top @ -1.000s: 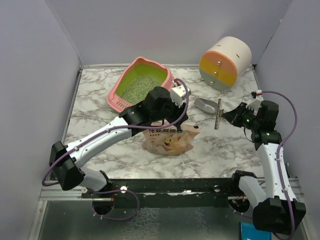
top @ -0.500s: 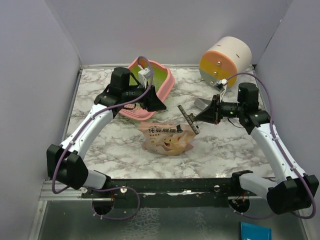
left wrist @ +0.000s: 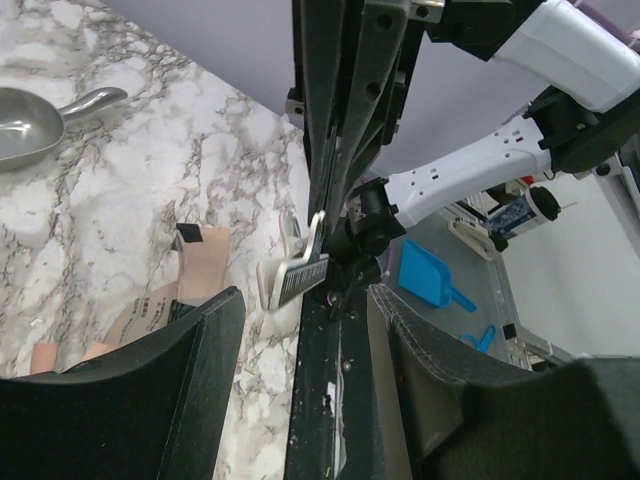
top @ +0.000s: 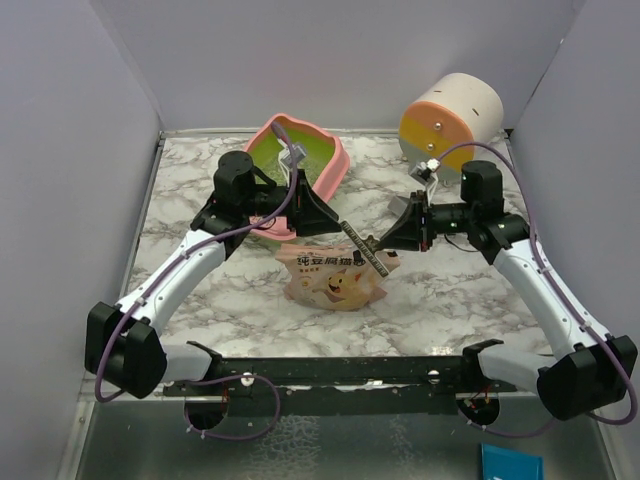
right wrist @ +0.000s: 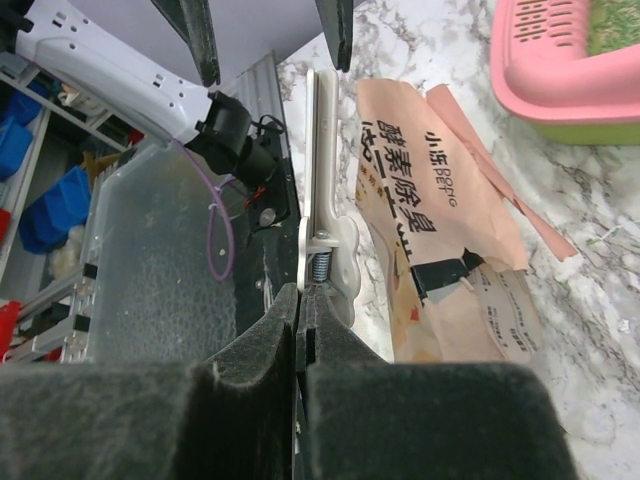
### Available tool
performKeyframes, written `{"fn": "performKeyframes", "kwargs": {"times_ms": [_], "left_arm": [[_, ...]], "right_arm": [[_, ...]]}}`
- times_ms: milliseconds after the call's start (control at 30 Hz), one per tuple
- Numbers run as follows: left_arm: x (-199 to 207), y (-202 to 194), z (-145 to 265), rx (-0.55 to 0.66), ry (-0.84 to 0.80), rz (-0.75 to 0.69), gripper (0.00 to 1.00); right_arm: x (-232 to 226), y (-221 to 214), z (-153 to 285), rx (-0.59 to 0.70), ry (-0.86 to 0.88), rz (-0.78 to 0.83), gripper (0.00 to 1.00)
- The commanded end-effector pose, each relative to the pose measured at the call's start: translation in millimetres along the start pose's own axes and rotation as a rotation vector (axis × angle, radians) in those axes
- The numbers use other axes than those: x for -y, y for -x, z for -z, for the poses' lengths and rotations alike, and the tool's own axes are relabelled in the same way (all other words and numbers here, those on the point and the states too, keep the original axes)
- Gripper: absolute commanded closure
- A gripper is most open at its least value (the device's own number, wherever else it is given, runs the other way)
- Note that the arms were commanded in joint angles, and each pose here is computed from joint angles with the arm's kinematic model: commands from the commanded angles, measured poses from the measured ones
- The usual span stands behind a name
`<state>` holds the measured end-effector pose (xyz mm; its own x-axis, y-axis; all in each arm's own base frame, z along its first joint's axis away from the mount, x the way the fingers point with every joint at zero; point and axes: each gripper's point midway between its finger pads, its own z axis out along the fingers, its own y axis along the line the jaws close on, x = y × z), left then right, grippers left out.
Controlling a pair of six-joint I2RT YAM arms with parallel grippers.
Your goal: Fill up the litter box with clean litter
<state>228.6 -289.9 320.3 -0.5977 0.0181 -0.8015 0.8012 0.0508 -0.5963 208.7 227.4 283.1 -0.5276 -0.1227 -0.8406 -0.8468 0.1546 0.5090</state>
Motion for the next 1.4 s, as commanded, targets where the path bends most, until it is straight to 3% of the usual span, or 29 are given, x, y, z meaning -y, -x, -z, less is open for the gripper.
{"fn": "performKeyframes", "kwargs": {"times_ms": [0, 500, 567, 700, 833, 933, 967, 1033, 1133, 1300, 1367], "left_arm": [[14, 5, -9, 0.001, -0.068, -0.029, 0.46], [10, -14, -11, -0.056, -0.049, -0.006, 0.52], [8, -15, -12, -0.06, -0.048, -0.001, 0.58], [5, -17, -13, -0.074, -0.048, 0.017, 0.85], [5, -17, -14, -0.079, -0.056, 0.016, 0.99], [7, -17, -13, -0.082, -0.062, 0.009, 1.0], [8, -18, -13, -0.085, -0.066, 0.003, 1.0], [10, -20, -11, -0.092, -0.075, -0.008, 1.0], [14, -23, -10, -0.102, -0.095, -0.018, 1.0], [22, -21, -8, -0.097, -0.125, -0.031, 1.0], [26, -20, -7, -0.095, -0.141, -0.036, 1.0]], "right_arm": [[-14, 10, -9, 0.002, 0.055, 0.054, 0.99], [-11, 13, -17, 0.009, 0.021, 0.056, 0.99], [-10, 14, -17, 0.012, 0.018, 0.056, 0.99], [-8, 15, -17, 0.015, 0.007, 0.057, 0.99], [-9, 13, -17, 0.012, 0.008, 0.051, 0.99], [-9, 12, -16, 0.012, 0.005, 0.051, 0.99], [-8, 13, -15, 0.015, -0.01, 0.046, 0.97], [-6, 13, -14, 0.016, -0.043, 0.04, 0.79], [-7, 13, -11, 0.004, -0.06, 0.055, 0.61], [-5, 11, -10, -0.017, -0.067, 0.051, 0.44], [-5, 9, -11, -0.027, -0.054, 0.048, 0.42]]}}
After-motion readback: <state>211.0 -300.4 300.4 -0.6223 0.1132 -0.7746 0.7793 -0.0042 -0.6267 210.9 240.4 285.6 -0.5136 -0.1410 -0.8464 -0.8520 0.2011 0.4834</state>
